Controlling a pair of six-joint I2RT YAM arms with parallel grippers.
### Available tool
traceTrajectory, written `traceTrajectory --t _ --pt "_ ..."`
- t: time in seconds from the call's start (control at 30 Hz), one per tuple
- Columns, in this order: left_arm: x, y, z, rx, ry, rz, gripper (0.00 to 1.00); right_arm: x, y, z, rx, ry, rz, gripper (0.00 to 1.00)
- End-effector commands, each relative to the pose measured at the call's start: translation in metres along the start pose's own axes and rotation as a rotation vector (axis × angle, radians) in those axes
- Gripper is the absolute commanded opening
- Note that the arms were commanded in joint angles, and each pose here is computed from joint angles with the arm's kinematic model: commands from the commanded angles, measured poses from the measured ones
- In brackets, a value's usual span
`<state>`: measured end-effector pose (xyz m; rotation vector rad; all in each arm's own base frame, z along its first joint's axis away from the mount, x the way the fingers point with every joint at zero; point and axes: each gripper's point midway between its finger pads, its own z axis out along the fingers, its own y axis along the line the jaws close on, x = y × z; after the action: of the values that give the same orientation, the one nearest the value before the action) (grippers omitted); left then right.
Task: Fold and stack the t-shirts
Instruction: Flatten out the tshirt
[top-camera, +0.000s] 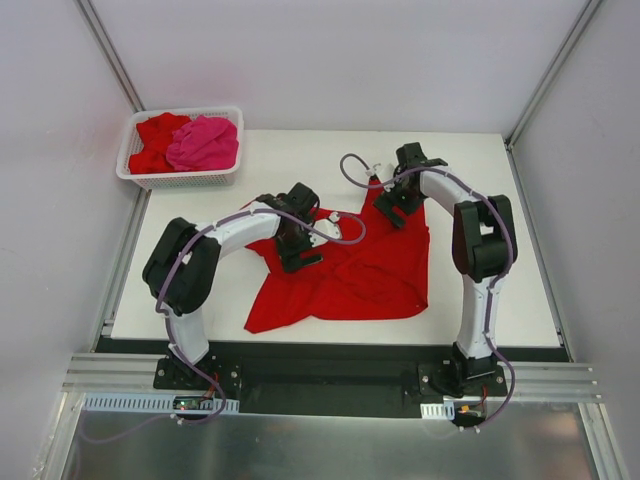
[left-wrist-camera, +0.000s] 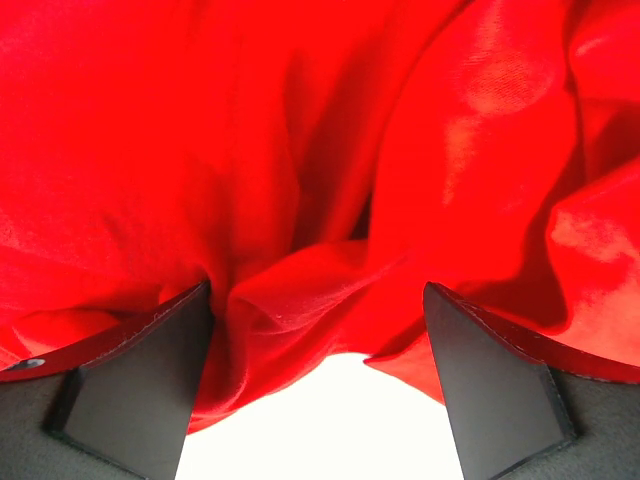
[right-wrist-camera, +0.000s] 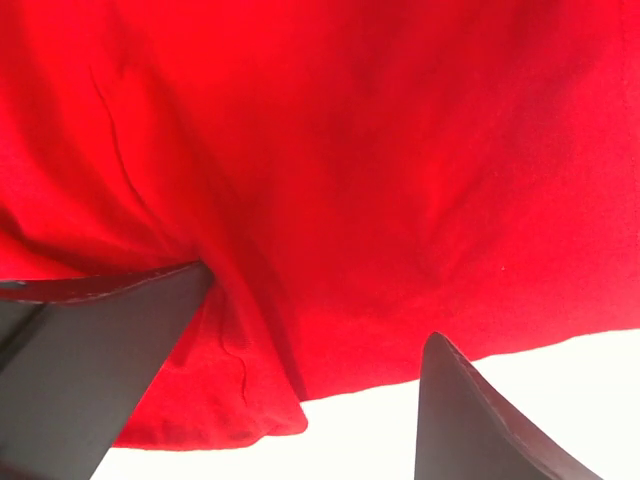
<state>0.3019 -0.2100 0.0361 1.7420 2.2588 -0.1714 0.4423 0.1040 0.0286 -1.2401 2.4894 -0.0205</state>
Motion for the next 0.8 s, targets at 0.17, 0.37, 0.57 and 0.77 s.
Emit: traceTrajectory --t 0.17,0.37,0.57,0.77 --pt "0.004 -0.025 -0.033 0.007 -0.016 -0.049 0.84 -0.012 -0.065 0.007 0.193 0.04 -0.076 0.96" --pt "0.012 -0.037 -0.038 0.016 0.006 -0.039 0.85 -0.03 -0.109 0.008 0.317 0.034 -0.095 0.96" --pt "0.01 -0.036 -0.042 0.009 0.003 -0.035 0.85 -0.044 -0.142 0.016 0.422 0.043 -0.165 0.96" --pt "0.003 -0.034 -0.043 0.011 -0.012 -0.034 0.85 -0.082 -0.195 -0.014 0.673 -0.036 -0.219 0.96"
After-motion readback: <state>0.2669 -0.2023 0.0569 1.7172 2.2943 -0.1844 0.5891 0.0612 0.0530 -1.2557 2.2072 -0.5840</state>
